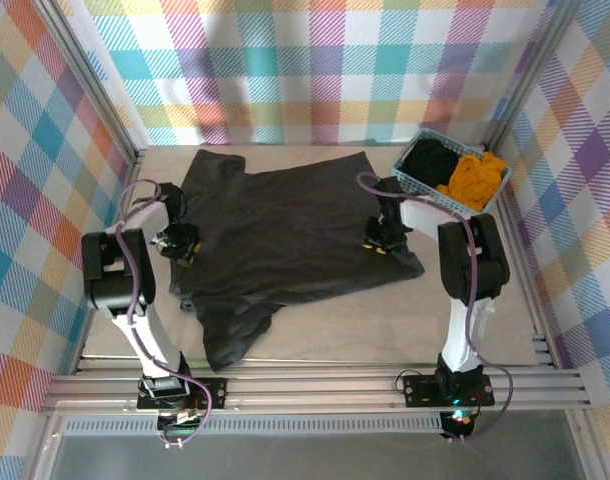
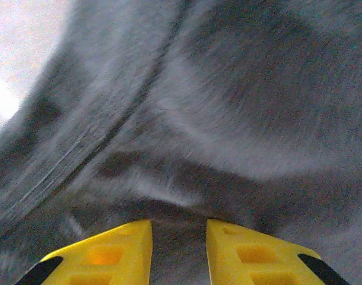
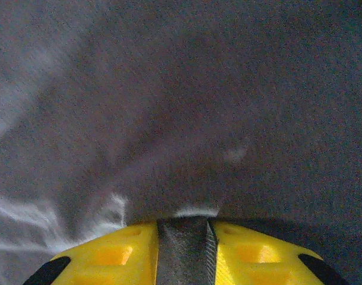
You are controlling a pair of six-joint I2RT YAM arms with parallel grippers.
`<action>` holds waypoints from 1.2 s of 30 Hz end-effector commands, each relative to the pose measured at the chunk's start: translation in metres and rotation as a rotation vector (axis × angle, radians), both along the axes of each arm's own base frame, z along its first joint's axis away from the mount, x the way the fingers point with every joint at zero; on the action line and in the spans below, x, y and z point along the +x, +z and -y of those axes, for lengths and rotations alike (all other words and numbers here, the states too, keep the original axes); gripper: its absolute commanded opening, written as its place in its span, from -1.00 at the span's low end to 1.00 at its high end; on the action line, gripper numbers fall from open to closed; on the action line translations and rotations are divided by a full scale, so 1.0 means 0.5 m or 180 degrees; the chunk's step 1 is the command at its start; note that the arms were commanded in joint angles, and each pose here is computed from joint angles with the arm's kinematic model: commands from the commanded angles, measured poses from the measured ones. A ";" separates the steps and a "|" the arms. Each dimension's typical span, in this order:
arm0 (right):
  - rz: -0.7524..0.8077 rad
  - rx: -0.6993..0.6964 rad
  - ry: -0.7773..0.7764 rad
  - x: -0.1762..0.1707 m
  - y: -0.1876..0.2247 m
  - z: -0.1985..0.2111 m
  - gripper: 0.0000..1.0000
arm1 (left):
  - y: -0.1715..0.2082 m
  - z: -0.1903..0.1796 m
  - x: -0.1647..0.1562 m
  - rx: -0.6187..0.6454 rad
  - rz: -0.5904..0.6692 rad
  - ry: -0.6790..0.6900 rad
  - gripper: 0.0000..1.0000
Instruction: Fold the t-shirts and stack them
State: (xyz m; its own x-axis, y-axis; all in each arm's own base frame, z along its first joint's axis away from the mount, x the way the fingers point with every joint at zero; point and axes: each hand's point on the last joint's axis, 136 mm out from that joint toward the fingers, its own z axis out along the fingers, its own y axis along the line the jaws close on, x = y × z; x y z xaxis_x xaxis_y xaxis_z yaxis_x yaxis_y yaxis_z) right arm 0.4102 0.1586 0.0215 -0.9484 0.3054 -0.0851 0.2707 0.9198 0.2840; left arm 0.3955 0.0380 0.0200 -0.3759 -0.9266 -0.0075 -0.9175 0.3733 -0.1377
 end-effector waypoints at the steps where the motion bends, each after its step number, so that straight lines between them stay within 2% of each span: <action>1: -0.0333 -0.0044 0.0031 -0.006 -0.038 -0.008 -0.40 | -0.033 -0.021 0.030 -0.0012 -0.0164 -0.0082 -0.41; 4: -0.0478 -0.0090 -0.0043 0.024 -0.059 -0.013 -0.37 | -0.053 -0.035 0.099 -0.0049 -0.0100 -0.0088 -0.43; 7: -0.0616 -0.0139 -0.0125 0.051 -0.075 -0.019 -0.36 | -0.047 -0.047 0.195 -0.0034 0.0148 -0.0156 -0.44; 9: -0.0619 -0.0161 -0.0219 0.071 -0.072 -0.022 -0.34 | -0.042 -0.055 0.256 -0.0006 0.0299 -0.0217 -0.44; 13: -0.0597 -0.0151 -0.0385 0.091 -0.049 -0.025 -0.25 | -0.021 -0.084 0.333 0.0168 0.0493 -0.0282 -0.41; 17: -0.0386 -0.0078 -0.0425 0.106 0.009 -0.028 -0.12 | 0.032 -0.083 0.383 0.0238 0.0816 -0.0403 -0.12; 19: -0.0209 -0.0055 -0.0393 0.113 0.050 -0.026 -0.05 | 0.106 -0.074 0.381 0.0383 0.0937 -0.0501 0.07; 22: -0.0050 -0.0130 -0.0399 0.098 0.101 -0.005 0.03 | 0.209 -0.060 0.303 0.0717 0.0831 -0.0562 0.17; 24: 0.0011 -0.0153 -0.0413 0.074 0.123 0.011 0.04 | 0.228 -0.051 0.197 0.0748 0.0645 -0.0403 0.10; 30: 0.0104 0.0033 -0.0455 -0.036 0.145 0.030 0.07 | 0.157 0.025 -0.172 0.0558 -0.0039 -0.0229 -0.14; 33: 0.0100 0.0228 -0.0443 -0.090 0.141 0.025 0.09 | 0.121 0.081 -0.304 0.0369 -0.0191 -0.0422 -0.15; 36: 0.0043 0.0367 -0.0350 -0.128 0.128 0.018 0.11 | 0.085 0.116 -0.393 0.0191 -0.0346 -0.0540 -0.15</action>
